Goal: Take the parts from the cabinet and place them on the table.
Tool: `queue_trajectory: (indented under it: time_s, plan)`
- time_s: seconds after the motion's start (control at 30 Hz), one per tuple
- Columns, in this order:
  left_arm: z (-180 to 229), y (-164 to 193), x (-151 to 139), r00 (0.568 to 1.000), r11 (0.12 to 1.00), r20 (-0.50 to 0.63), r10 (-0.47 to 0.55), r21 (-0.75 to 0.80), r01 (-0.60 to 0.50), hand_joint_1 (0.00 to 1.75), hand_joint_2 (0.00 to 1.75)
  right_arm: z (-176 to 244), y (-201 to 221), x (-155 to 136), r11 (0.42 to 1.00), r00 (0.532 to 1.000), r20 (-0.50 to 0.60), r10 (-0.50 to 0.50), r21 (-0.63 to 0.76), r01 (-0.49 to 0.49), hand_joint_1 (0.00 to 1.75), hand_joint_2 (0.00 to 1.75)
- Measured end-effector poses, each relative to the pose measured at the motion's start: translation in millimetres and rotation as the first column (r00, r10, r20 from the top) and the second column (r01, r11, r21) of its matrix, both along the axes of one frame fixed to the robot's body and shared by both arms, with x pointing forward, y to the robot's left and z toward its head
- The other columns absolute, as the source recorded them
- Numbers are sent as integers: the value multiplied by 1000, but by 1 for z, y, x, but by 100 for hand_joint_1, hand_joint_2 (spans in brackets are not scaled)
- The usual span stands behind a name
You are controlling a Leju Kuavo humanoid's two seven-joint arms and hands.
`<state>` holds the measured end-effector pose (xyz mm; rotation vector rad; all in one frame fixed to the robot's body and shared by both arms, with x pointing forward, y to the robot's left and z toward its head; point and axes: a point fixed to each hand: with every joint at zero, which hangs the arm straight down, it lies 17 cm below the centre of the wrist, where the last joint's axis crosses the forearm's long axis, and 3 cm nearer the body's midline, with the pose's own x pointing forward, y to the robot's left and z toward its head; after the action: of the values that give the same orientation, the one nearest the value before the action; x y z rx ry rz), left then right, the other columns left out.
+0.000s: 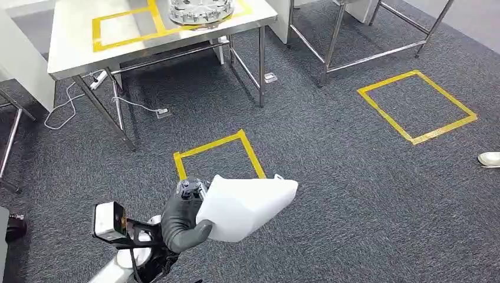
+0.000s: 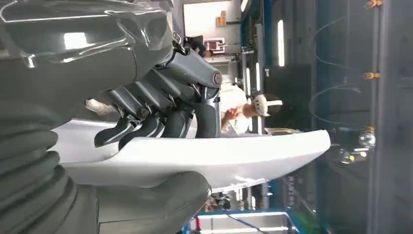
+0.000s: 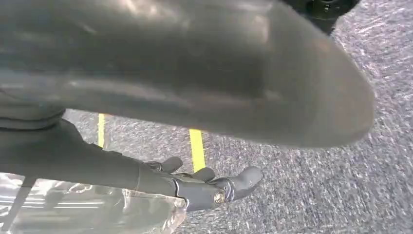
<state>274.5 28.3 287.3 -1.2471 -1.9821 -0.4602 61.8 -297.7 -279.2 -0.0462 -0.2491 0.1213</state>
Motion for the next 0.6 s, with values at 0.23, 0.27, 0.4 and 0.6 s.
queue_trajectory:
  time_s: [0.23,0.27,0.4,0.6]
  plan:
    - [0,2,0,1000,1000,5,4,2,-4,175,175,0,-1,0,1000,1000,1,0,-4,0,0,0]
    - [0,3,0,1000,1000,5,5,3,-5,175,175,0,-1,0,1000,1000,0,0,-4,0,0,0]
    - [2,4,1,1000,1000,11,8,1,-8,175,175,0,13,2,1000,1000,4,3,17,-3,0,0]
    - [8,6,0,1000,1000,28,12,-10,-12,175,175,1,6,6,1000,1000,11,11,7,-11,0,0]
